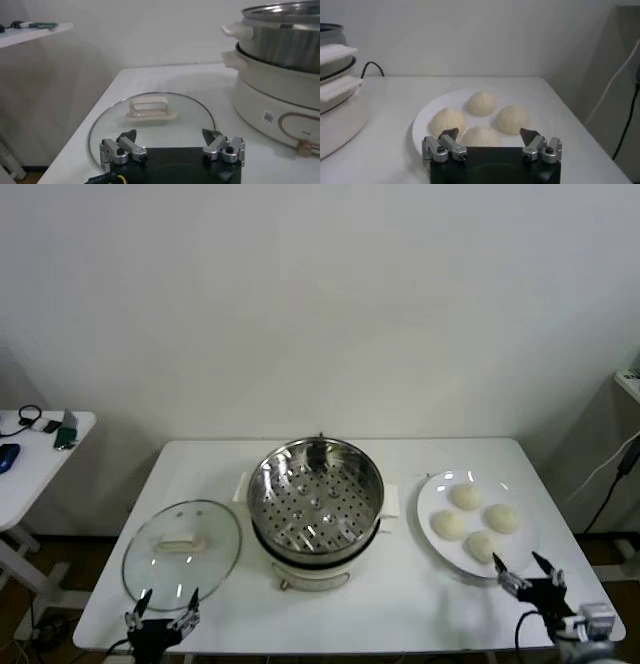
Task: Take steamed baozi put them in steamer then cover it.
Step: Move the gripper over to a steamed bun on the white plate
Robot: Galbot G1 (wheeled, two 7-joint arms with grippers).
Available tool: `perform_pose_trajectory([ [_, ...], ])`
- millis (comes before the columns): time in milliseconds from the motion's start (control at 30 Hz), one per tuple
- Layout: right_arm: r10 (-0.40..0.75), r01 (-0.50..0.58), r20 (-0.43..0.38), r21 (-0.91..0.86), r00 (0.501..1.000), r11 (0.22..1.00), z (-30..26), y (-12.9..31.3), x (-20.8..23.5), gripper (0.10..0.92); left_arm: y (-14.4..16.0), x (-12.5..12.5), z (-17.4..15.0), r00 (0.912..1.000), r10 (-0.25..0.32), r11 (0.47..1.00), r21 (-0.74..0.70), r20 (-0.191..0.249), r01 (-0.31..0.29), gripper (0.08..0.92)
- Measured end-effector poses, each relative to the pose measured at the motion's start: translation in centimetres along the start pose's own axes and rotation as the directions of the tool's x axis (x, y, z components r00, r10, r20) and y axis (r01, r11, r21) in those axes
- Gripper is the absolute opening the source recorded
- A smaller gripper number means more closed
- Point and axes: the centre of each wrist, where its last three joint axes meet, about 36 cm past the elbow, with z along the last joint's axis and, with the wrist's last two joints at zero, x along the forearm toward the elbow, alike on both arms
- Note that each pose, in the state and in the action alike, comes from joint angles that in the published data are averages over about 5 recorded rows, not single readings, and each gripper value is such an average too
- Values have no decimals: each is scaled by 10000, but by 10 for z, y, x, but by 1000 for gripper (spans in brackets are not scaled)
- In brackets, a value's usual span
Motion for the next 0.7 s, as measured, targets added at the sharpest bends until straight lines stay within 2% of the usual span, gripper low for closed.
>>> perform_pose_trajectory([
  [167, -1229, 1200, 40, 1848, 9924, 9754, -52, -17, -48, 823, -2, 1, -2, 9999, 31, 10000, -42, 96, -30, 823],
  [300, -2631, 2710, -750, 3915, 9619, 8793, -90, -31, -87, 823, -6, 3, -3, 9998, 61, 10000, -35, 174, -60, 823],
  [400, -3553, 3881, -1670, 5236, 9197, 7584, -111, -45, -112, 823, -7, 5, -5, 9997, 73, 10000, -13, 236, -73, 823],
  [533, -4421, 5347, -3183, 6365, 8386, 5559, -138, -64, -141, 823, -8, 6, -6, 9995, 83, 10000, -10, 307, -83, 823],
  [700, -4448, 6683, -5165, 6720, 7317, 3191, -181, -82, -173, 823, -8, 5, -8, 9992, 129, 9999, -40, 380, -127, 823],
])
